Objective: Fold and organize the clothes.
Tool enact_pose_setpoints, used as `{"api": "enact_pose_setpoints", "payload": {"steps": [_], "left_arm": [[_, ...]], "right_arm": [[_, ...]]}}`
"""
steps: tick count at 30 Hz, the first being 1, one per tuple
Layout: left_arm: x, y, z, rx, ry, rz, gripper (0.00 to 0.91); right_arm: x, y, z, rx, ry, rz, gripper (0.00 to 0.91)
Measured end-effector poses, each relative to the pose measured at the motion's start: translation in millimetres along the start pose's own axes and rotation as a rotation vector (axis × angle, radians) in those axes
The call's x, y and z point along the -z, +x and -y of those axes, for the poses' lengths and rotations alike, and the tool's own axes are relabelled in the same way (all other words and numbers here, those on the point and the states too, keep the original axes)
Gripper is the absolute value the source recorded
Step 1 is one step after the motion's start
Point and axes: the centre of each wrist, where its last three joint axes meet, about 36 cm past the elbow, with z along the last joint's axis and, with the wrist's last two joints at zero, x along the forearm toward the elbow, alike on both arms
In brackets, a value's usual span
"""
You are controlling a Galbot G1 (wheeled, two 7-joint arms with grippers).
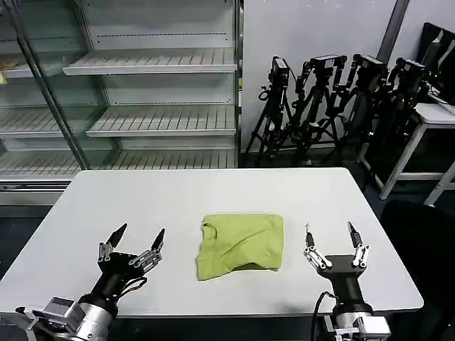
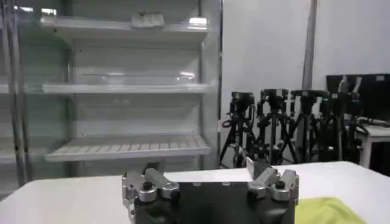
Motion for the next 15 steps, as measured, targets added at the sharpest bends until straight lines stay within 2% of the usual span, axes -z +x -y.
{"api": "enact_pose_setpoints", "payload": {"steps": [15], "left_arm": [[4.3, 7.3, 9.1, -0.027, 0.002, 0.015, 0.907]], "right_arm": [[6.7, 6.5, 0.2, -0.035, 0.022, 0.005, 0.907]]}}
